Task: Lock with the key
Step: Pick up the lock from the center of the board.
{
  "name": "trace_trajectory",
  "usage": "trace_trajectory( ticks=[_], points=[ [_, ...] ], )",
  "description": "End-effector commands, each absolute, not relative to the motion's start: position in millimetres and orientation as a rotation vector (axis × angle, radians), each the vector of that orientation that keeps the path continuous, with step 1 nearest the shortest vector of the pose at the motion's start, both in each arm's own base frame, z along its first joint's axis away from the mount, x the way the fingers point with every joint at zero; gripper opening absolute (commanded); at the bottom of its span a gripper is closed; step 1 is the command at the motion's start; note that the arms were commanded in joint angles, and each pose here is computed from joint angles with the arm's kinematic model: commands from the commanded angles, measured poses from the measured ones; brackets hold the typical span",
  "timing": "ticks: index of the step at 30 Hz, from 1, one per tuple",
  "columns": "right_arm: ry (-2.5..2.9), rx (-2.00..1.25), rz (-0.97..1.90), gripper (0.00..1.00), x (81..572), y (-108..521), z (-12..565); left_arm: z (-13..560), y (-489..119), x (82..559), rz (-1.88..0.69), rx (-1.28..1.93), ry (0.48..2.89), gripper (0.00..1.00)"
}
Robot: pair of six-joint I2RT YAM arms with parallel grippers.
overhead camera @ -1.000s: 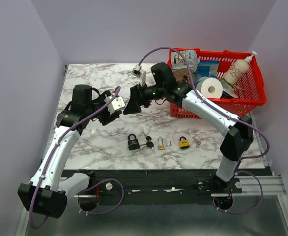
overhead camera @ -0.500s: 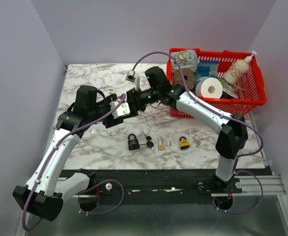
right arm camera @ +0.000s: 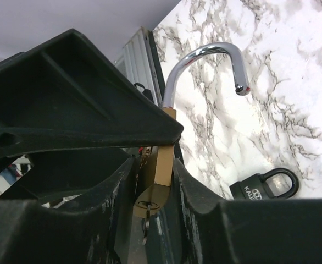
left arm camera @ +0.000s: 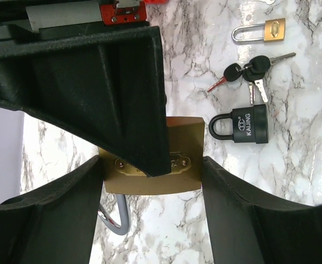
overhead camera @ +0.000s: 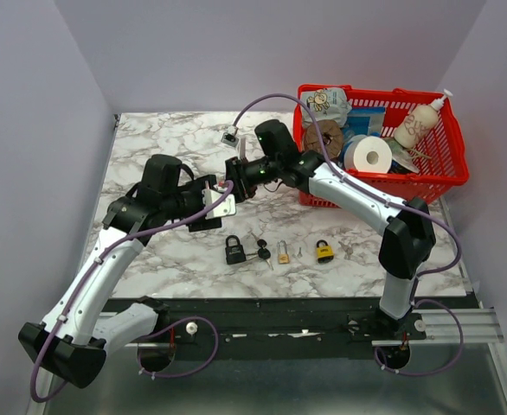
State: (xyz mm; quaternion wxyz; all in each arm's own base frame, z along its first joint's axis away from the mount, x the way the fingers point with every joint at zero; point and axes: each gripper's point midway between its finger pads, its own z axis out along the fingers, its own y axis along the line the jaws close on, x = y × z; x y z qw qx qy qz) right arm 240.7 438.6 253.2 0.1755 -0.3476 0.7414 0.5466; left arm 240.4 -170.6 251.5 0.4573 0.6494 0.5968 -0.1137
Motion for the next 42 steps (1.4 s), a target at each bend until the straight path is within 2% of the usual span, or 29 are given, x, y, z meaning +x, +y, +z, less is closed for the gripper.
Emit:
trace_trajectory(
  ticks=[1,4,5,6,7,9,10,11,13,16,18,23,28,34,35,38,42],
  points=[
    [2.121,-1.025,1.637,0.37,224,440,246,287,-178,254,-0.195,1.587,1.323,0.08],
    [2.129,-1.029,1.658,0.38,220,439,245,286,-178,256,-0.184,1.602,1.316,0.08],
    [2.117,-1.043,1.673,0.30,218,439,247,284,-178,256,-0.183,1.609,1.316,0.08],
    [2.110,-1.046,1.676,0.06,218,440,249,283,-177,256,-0.179,1.608,1.319,0.08],
    [2.107,-1.036,1.670,0.01,218,439,252,282,-176,257,-0.174,1.606,1.324,0.09],
    [2.087,-1.030,1.659,0.01,221,440,260,281,-174,258,-0.158,1.602,1.340,0.17],
    [2.072,-1.035,1.663,0.01,221,439,265,279,-172,259,-0.149,1.595,1.355,0.24],
    [2.058,-1.039,1.662,0.01,221,438,269,278,-170,258,-0.151,1.579,1.384,0.43],
    [2.033,-1.039,1.660,0.01,223,435,277,275,-166,258,-0.150,1.565,1.427,0.56],
    [1.988,-1.038,1.661,0.01,228,424,291,269,-158,249,-0.218,1.529,1.488,0.84],
    [1.960,-1.029,1.658,0.01,232,414,301,275,-155,244,-0.260,1.468,1.496,0.87],
    [1.882,-1.080,1.675,0.01,227,396,314,293,-146,241,-0.301,1.326,1.466,0.89],
    [1.736,-1.205,1.713,0.01,202,381,335,292,-143,230,-0.292,1.344,1.387,0.87],
    [1.616,-1.265,1.725,0.00,185,371,352,317,-150,221,-0.266,1.361,1.224,0.72],
    [1.592,-1.274,1.719,0.01,183,368,357,319,-151,219,-0.281,1.363,1.224,0.64],
    [1.535,-1.303,1.691,0.01,178,364,362,327,-157,212,-0.344,1.382,1.212,0.51],
    [1.469,-1.320,1.638,0.01,175,359,371,337,-167,201,-0.450,1.362,1.203,0.46]
  ],
)
